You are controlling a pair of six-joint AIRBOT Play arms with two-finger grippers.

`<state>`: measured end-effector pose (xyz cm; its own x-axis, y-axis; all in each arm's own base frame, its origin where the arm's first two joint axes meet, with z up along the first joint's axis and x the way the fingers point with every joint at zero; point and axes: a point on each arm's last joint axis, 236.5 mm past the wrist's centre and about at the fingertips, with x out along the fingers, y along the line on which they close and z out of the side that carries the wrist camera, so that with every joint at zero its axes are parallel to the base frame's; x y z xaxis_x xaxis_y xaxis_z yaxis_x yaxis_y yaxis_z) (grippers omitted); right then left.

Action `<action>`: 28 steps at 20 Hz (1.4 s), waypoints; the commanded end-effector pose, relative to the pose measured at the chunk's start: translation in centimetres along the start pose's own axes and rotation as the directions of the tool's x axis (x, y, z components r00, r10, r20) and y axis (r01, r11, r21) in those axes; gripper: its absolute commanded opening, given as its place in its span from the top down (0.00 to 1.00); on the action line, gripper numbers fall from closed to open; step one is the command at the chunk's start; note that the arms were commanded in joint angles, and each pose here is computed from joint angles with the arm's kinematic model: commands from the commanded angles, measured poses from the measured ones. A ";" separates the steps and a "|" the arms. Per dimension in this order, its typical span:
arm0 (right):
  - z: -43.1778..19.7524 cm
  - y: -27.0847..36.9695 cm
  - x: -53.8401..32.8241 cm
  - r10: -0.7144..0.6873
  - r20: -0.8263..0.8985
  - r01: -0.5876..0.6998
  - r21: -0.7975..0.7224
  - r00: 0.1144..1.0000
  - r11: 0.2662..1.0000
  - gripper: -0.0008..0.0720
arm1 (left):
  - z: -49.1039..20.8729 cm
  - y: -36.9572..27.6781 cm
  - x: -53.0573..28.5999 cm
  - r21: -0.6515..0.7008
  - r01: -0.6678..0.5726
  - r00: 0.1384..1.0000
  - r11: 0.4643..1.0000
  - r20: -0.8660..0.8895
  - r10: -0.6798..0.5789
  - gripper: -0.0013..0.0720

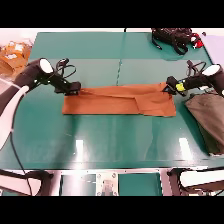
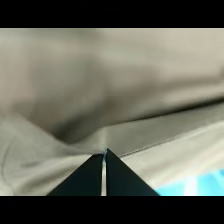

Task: Fold the shirts.

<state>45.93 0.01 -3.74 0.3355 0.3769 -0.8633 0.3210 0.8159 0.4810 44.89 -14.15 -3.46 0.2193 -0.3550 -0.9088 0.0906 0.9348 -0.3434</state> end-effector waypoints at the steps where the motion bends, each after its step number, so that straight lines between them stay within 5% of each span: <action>1: 3.6 -0.3 3.3 0.020 0.024 -0.020 0.018 1.000 1.000 0.59 | 4.3 0.4 1.6 -0.005 -0.001 0.995 1.000 0.104 0.002 0.20; 2: 4.1 -0.7 3.0 0.021 0.029 -0.021 -0.012 0.999 1.000 0.38 | 5.1 0.7 1.1 -0.001 -0.009 0.992 1.000 0.126 0.009 0.01; 7: 4.5 -5.9 -1.4 0.022 -0.021 -0.023 -0.046 1.000 0.999 0.16 | 7.9 3.7 -3.3 0.027 -0.120 0.977 0.992 0.179 0.114 0.01; 9: 3.3 -8.2 -2.2 0.030 -0.079 -0.035 -0.054 0.996 0.998 0.14 | 8.3 4.5 -4.5 -0.030 -0.123 0.976 0.992 0.180 0.126 0.01; 10: 2.5 -9.0 -2.5 0.042 -0.113 -0.048 -0.052 0.993 0.997 0.02 | 8.3 4.7 -4.8 -0.051 -0.119 0.977 0.992 0.174 0.126 0.01; 19: -1.5 -7.5 1.0 0.357 -0.307 -0.413 -0.145 0.883 0.899 0.02 | 6.6 1.5 -4.5 -0.097 0.018 0.995 0.995 0.101 -0.008 0.01; 27: -0.8 -6.0 4.2 0.334 -0.283 -0.391 -0.175 0.899 0.904 0.03 | 6.3 0.2 -4.4 -0.106 0.065 0.994 0.992 0.089 -0.055 0.01; 28: -0.3 -6.0 4.7 0.322 -0.260 -0.371 -0.169 0.910 0.913 0.11 | 6.3 -0.1 -4.4 -0.109 0.076 0.994 0.991 0.090 -0.066 0.01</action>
<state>43.98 -3.22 -9.69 0.1438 0.7509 -0.6446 0.0109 0.6501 0.7597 50.13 -11.94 1.79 0.3043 -0.3869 -0.8705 -0.0006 0.9137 -0.4063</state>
